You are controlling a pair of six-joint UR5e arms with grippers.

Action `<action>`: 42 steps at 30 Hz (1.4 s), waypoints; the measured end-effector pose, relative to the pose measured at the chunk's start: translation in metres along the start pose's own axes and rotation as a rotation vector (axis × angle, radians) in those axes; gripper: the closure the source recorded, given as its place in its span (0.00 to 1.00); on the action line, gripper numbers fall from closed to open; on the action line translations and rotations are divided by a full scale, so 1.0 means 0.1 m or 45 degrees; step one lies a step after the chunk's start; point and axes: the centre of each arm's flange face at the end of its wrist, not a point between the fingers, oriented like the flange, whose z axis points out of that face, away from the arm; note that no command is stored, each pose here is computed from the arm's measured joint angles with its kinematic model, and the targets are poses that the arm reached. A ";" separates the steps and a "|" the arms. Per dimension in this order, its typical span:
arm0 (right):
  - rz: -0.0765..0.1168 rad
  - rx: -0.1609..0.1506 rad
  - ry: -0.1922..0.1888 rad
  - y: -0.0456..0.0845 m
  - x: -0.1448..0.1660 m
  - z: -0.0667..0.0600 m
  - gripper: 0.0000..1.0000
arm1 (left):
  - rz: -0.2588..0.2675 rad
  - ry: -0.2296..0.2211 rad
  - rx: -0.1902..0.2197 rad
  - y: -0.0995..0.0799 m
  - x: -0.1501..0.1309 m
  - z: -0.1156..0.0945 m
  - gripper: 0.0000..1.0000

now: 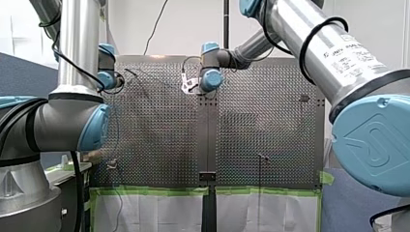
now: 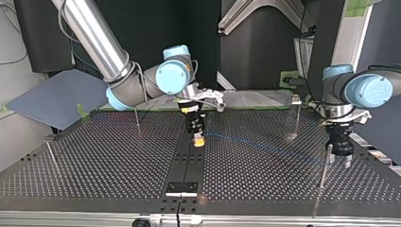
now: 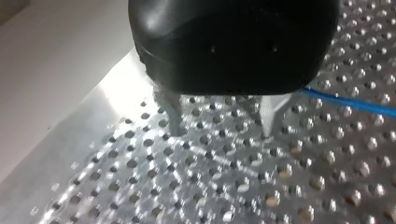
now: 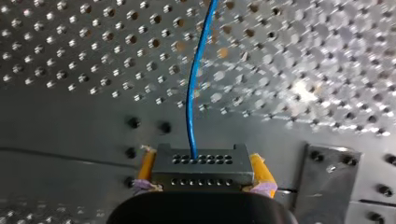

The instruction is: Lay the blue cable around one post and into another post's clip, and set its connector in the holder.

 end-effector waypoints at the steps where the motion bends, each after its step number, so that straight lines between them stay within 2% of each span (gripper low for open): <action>1: 0.002 -0.004 -0.002 0.02 -0.03 0.00 1.00 | -0.011 0.006 0.015 -0.02 0.01 0.00 0.01; 6: 0.016 -0.031 -0.010 0.11 -0.21 0.01 1.00 | -0.037 0.015 0.020 -0.05 0.03 -0.01 0.01; 15: 0.050 -0.103 -0.018 0.37 -0.55 0.02 1.00 | -0.049 -0.001 -0.056 0.04 0.07 -0.03 0.01; 21: 0.053 -0.168 -0.025 0.58 -0.77 0.02 1.00 | -0.052 0.045 -0.059 0.12 0.25 -0.01 0.01; 25: 0.055 -0.207 -0.034 0.69 -0.92 -0.01 1.00 | -0.054 0.050 -0.051 0.13 0.29 0.01 0.01; 32: 0.090 -0.314 -0.043 0.96 -1.20 -0.06 1.00 | -0.055 0.050 -0.042 0.11 0.31 0.01 0.01; 42: 0.100 -0.461 -0.054 1.27 -1.53 -0.18 1.00 | -0.057 0.060 -0.026 0.07 0.34 0.01 0.01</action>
